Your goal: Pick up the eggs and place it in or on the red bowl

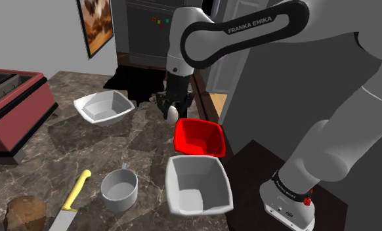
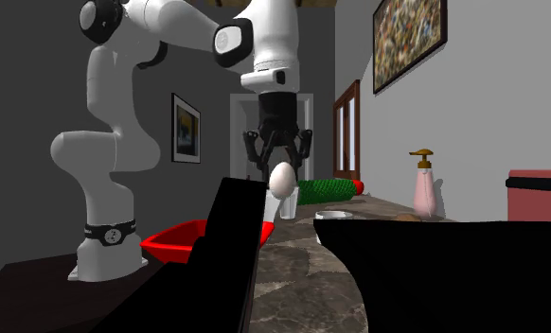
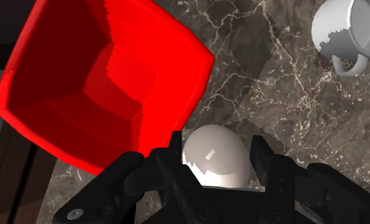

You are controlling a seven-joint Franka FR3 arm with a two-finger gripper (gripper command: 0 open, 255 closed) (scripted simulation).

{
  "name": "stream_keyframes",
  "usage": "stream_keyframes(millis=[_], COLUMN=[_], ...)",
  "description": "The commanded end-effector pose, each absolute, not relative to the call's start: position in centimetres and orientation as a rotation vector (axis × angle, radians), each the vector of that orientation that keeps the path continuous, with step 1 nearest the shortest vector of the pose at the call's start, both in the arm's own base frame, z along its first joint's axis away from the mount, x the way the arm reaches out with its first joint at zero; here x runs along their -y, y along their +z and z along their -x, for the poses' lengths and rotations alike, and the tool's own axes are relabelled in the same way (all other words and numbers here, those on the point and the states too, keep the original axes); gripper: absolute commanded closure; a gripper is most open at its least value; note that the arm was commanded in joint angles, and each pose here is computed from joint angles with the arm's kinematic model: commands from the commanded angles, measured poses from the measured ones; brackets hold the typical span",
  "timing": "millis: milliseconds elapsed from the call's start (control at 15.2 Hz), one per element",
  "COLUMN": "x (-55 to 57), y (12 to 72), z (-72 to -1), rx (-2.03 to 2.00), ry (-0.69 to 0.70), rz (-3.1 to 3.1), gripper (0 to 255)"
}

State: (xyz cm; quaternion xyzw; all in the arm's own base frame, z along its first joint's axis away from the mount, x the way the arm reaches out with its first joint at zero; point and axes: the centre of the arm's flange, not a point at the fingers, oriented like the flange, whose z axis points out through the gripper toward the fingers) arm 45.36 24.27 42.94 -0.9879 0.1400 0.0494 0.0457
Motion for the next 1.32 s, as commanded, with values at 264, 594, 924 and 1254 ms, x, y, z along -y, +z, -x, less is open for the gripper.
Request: stream_keyframes(millis=[264,594,924,1254], x=[-18.0,-14.0,-14.0,-14.0], y=[43.1,42.8,40.2,37.5], z=[-40.4,-37.2,-37.2,-37.2], rx=[-0.427,-0.427,-0.427,-0.427], ry=[0.151,0.151,0.151,0.151], rz=[3.015,3.015,3.015,3.015], gripper=[255,255,255,255])
